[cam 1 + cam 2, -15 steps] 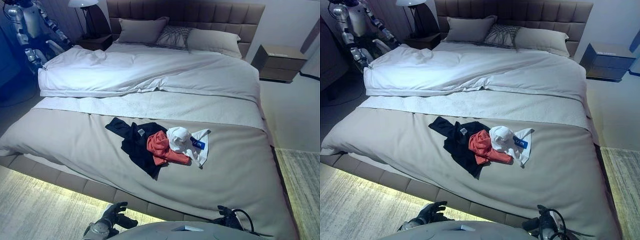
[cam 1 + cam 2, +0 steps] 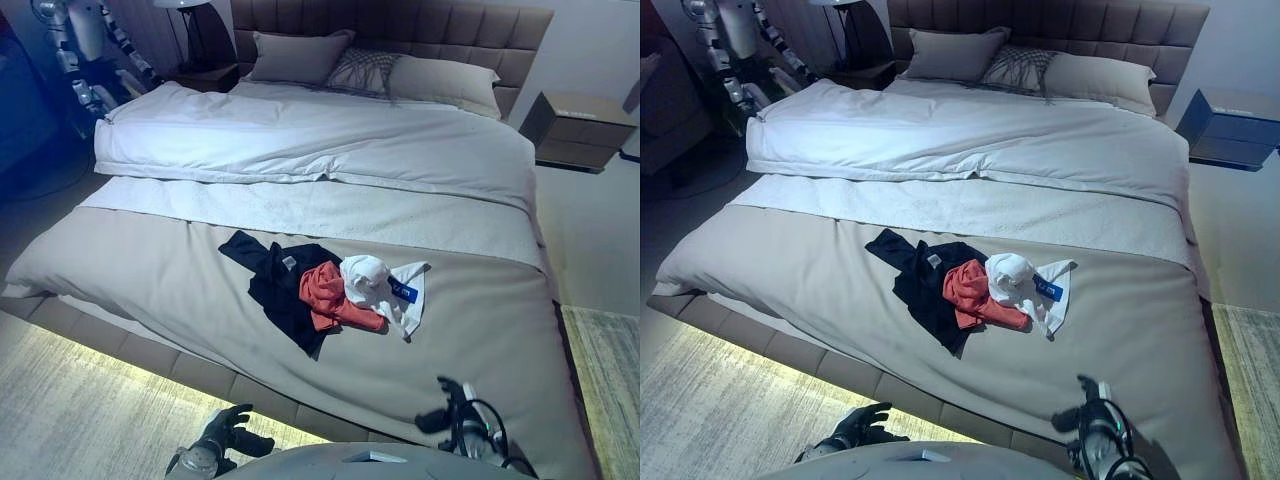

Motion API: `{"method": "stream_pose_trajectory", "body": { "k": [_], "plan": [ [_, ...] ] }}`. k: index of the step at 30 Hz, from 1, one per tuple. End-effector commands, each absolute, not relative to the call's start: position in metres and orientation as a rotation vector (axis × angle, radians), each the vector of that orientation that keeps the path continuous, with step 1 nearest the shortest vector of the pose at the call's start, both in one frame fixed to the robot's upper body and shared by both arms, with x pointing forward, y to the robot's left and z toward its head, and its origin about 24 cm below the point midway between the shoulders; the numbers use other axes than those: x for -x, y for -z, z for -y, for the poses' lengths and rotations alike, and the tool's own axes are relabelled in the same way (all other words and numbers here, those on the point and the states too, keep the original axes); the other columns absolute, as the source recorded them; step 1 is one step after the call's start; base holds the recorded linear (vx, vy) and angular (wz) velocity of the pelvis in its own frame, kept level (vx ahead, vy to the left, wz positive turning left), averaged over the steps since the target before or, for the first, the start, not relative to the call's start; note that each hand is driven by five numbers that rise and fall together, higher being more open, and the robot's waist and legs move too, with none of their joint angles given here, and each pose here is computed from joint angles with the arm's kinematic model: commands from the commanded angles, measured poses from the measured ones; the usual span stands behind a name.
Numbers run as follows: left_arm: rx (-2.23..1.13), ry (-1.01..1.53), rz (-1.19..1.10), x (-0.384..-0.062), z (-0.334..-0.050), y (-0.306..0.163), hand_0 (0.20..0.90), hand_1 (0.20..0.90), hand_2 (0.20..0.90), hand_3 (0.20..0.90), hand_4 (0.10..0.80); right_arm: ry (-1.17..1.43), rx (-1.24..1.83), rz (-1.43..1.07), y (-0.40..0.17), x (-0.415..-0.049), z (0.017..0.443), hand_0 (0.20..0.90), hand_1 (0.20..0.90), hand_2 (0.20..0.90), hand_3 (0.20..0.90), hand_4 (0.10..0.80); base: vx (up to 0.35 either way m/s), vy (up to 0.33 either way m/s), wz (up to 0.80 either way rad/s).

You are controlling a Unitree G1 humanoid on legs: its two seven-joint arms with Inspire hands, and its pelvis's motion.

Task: Pick up the clothes from the bed and place them into the basket

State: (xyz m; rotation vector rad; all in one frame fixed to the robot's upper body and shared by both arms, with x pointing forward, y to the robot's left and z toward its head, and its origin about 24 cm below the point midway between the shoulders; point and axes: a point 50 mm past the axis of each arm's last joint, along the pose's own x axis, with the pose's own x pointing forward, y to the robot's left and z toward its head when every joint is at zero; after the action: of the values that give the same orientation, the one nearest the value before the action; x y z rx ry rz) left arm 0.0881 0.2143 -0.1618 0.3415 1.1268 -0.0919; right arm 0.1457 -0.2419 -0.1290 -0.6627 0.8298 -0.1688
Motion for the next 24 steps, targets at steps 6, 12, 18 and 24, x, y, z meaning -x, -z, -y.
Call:
{"method": "stream_pose_trajectory", "body": {
  "k": [6,12,18,24],
  "plan": [
    [-0.439,0.134,-1.080,-0.101,-0.233,0.154,0.900,0.900,0.900,0.900,0.800,0.224,0.678,-0.273,0.030,-0.276,0.247,0.900,0.900,0.900,0.900,0.800,-0.053,-0.042,0.13],
    [-0.395,0.089,-0.959,-0.147,-0.237,0.139,0.900,0.900,0.900,0.900,0.800,0.320,0.674,-0.019,-0.059,-0.348,0.248,0.900,0.900,0.900,0.900,0.800,-0.199,-0.021,0.21],
    [-0.348,0.072,-0.888,-0.159,-0.232,0.133,0.900,0.900,0.900,0.900,0.800,0.384,0.752,0.081,-0.108,-0.371,0.259,0.900,0.900,0.900,0.900,0.800,-0.065,0.004,0.15],
    [-0.338,0.059,-0.854,-0.168,-0.238,0.127,0.900,0.900,0.900,0.900,0.800,0.562,0.805,-0.008,-0.136,-0.380,0.287,0.900,0.900,0.900,0.900,0.800,-0.014,-0.019,0.16]
  ]
}}
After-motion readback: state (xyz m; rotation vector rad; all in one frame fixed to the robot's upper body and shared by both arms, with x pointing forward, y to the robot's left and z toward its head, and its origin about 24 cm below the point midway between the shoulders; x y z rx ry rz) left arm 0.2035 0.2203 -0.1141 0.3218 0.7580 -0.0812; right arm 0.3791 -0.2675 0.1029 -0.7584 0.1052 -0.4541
